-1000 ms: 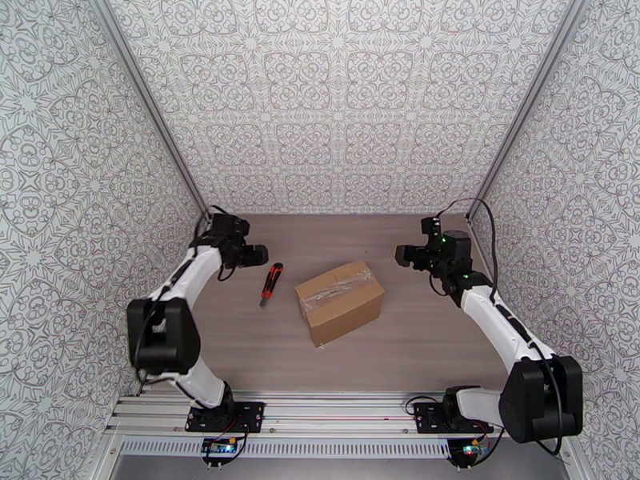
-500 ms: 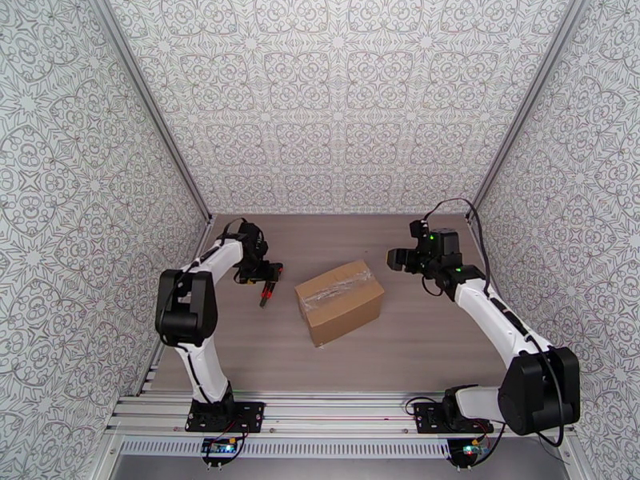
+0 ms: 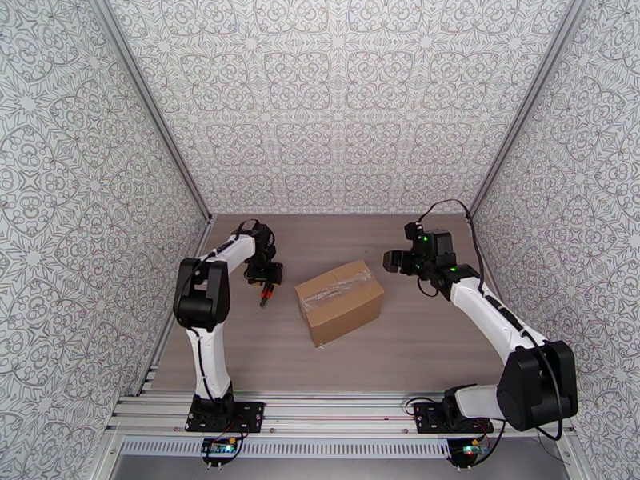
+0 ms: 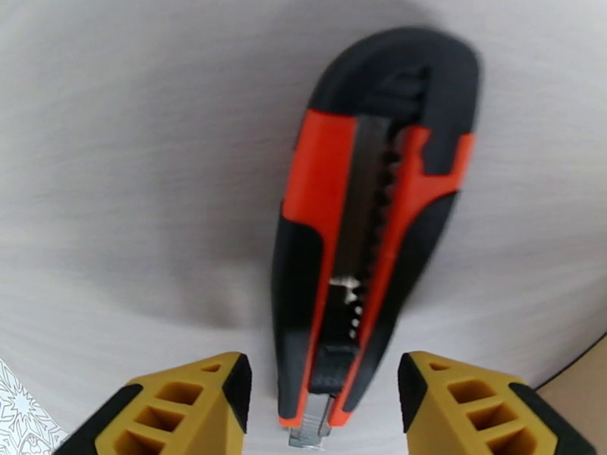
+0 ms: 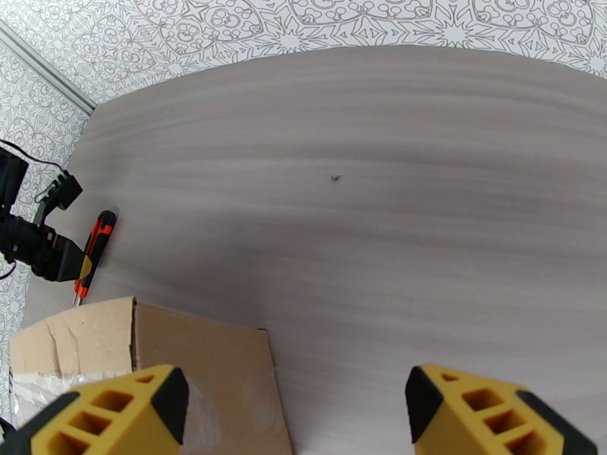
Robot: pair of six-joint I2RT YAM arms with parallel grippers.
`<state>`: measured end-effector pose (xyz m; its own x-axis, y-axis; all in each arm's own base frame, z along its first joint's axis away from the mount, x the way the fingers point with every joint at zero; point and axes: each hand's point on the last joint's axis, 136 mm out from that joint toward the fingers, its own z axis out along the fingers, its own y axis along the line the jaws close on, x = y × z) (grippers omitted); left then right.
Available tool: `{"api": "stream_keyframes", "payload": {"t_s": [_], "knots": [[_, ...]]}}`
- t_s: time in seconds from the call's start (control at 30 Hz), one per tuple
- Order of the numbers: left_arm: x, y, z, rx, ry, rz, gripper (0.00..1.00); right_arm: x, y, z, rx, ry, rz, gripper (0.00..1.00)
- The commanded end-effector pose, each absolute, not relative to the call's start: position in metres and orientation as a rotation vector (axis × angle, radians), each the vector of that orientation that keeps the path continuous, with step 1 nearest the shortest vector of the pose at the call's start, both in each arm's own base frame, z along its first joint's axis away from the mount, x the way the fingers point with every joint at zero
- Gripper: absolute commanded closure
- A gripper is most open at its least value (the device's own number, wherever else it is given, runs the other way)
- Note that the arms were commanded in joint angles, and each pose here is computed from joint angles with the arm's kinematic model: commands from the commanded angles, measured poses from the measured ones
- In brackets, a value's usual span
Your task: Unpack the express box
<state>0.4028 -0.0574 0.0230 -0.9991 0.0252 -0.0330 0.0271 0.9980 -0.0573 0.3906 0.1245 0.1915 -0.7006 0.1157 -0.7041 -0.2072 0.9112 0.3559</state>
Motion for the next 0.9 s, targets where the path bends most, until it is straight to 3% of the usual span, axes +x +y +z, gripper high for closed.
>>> {"api": "stream_keyframes", "payload": {"t_s": [0.0,0.33,0.53,0.67,0.87], "knots": [[0.401,-0.054,0.019,0.064,3.137,-0.069,0.43,0.394,0.124,0.197,-0.037,2.291,0.515,0.19],[0.395,-0.053,0.003,0.106,3.191,-0.029,0.53,0.396,0.123,0.198,-0.022,2.285,0.508,0.19],[0.393,-0.053,0.003,0.134,3.194,-0.006,0.67,0.394,0.122,0.203,-0.012,2.273,0.504,0.19],[0.399,-0.051,0.018,0.143,3.142,-0.001,0.76,0.393,0.121,0.213,0.006,2.246,0.511,0.19],[0.423,-0.047,0.072,0.102,2.966,-0.024,0.81,0.398,0.128,0.243,0.042,2.18,0.598,0.17]]}}
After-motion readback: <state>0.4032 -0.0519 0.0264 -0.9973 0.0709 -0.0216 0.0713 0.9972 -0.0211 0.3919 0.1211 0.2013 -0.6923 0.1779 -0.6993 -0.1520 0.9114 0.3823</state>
